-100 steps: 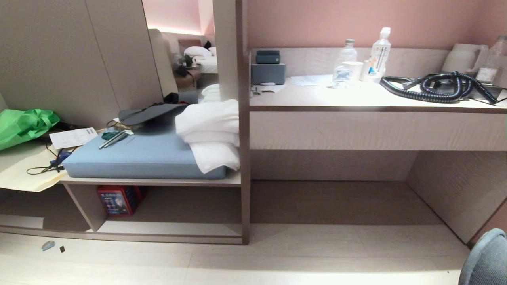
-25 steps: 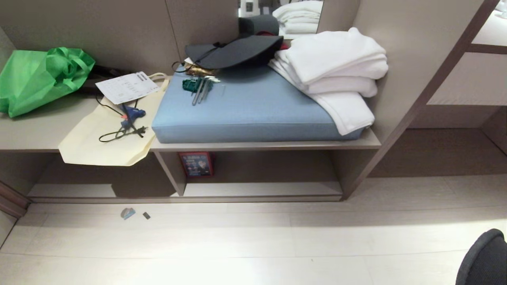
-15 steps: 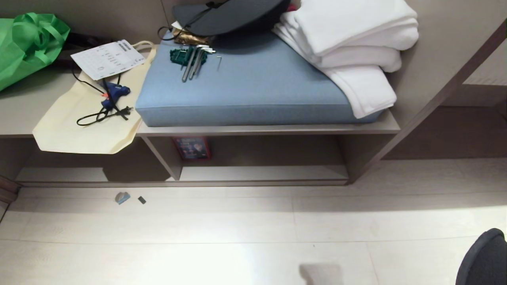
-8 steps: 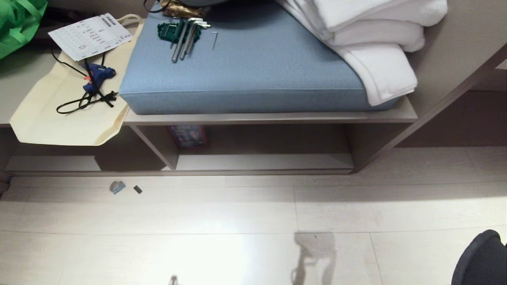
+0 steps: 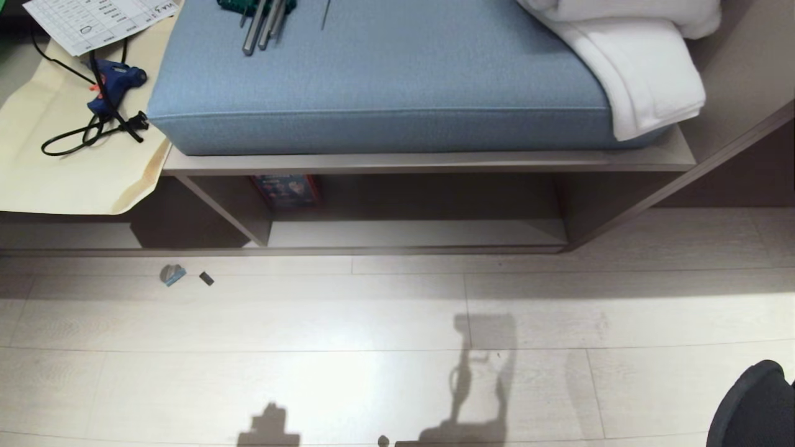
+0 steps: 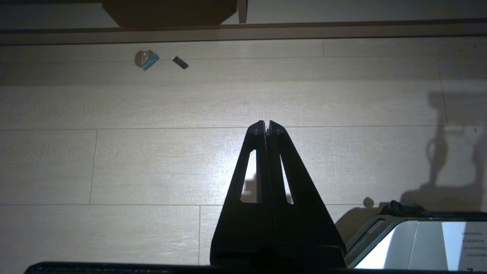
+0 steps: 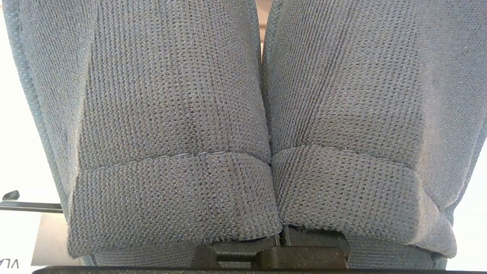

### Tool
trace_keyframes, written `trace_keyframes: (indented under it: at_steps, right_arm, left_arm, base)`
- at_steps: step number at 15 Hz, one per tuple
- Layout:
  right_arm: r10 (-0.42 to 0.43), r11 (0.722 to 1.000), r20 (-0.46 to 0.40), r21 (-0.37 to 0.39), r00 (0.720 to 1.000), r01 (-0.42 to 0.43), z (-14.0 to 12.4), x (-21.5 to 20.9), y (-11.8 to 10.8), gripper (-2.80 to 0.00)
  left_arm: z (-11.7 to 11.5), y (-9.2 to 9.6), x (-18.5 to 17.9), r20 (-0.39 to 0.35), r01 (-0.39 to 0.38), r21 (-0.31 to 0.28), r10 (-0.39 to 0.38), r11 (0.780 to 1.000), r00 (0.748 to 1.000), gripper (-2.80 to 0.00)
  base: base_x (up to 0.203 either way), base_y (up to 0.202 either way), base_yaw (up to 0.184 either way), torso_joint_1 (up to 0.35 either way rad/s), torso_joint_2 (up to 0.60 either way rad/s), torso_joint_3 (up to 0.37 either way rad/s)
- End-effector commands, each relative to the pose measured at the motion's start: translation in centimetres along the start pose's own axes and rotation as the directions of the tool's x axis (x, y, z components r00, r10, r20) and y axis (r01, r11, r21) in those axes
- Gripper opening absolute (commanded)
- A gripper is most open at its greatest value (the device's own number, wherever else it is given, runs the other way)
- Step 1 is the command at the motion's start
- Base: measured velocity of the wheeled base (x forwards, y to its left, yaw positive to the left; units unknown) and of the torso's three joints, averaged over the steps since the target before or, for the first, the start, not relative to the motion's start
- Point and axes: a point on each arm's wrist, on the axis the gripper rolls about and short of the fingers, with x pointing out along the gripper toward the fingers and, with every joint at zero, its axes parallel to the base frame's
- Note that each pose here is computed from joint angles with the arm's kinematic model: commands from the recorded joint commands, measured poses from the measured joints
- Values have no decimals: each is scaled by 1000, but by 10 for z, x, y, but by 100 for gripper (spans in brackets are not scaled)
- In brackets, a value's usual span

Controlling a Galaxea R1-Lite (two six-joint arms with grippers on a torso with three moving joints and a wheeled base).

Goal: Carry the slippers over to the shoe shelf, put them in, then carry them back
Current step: Place the slippers into the shoe cabinet

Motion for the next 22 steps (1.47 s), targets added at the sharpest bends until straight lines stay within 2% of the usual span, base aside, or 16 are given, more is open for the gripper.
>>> trace_keyframes:
  at_steps: [1, 22]
  right_arm:
    - [-1, 1000, -2, 1, 1000, 1, 0, 0, 0, -280]
    - [3, 1000, -2, -13, 1000, -3, 0, 0, 0, -280]
  left_arm:
    - [0, 0, 0, -1, 0, -1, 0, 1000, 1000, -280]
    - [0, 0, 0, -1, 0, -5, 0, 1000, 1000, -280]
  base:
    - [0, 0, 0, 5, -2, -200]
    - [0, 0, 0, 2, 3, -197]
